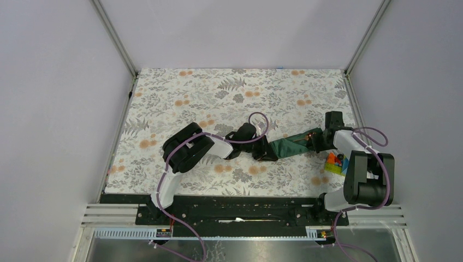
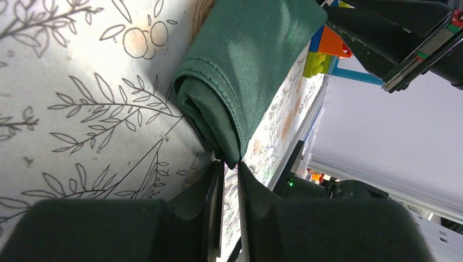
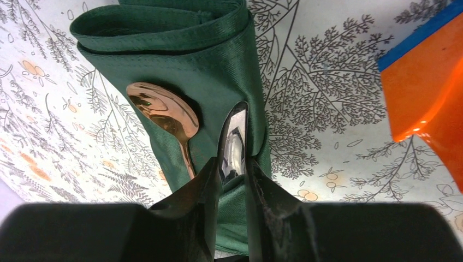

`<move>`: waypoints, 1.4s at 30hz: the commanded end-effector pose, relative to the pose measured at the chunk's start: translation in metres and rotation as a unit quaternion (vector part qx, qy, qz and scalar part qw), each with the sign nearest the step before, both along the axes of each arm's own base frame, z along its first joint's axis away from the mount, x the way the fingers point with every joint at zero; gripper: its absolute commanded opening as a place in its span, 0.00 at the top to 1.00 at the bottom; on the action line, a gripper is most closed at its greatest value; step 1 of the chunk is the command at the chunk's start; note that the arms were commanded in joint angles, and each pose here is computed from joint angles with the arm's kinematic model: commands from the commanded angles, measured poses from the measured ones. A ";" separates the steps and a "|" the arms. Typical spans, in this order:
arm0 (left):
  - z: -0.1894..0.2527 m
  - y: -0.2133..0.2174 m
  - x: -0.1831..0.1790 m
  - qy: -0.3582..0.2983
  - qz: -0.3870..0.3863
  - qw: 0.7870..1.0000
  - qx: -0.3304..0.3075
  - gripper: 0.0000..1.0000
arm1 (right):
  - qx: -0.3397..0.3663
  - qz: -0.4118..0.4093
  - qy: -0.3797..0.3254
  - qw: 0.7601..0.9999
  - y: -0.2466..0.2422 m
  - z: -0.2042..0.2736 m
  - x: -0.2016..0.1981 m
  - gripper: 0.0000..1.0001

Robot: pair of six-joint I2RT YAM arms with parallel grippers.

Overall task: Fold the napkin into a case and place the utensils inside
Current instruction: Insert the knife into the folded napkin, then reset both arms

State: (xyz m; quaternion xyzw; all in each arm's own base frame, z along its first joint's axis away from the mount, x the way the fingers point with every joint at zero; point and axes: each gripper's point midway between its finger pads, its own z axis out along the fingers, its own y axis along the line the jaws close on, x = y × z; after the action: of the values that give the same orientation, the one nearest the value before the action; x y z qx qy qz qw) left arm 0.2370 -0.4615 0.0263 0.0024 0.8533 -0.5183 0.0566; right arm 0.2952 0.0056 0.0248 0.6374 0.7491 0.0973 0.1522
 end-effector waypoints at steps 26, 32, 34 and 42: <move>0.072 0.063 -0.025 -0.119 0.019 0.993 -0.005 0.72 | -0.163 0.429 -0.169 0.872 0.068 0.163 0.003 0.34; 0.191 0.113 -0.011 -0.315 0.031 0.947 0.047 0.52 | -0.047 0.561 -0.399 0.724 0.152 0.305 -0.059 0.12; 0.245 0.133 -0.006 -0.381 0.043 0.922 0.056 0.45 | -0.054 0.564 -0.448 0.691 0.154 0.349 -0.077 0.02; 0.448 0.229 -0.013 -0.569 0.166 0.802 0.071 0.16 | -0.293 0.457 -0.518 0.661 0.077 0.460 -0.123 0.00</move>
State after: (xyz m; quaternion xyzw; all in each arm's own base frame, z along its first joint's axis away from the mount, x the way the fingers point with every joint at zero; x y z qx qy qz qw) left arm 0.2266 -0.2922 0.4318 0.1621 0.6978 -0.4460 0.5366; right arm 0.1966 0.1251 0.4674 -0.0290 0.7500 0.3423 0.5652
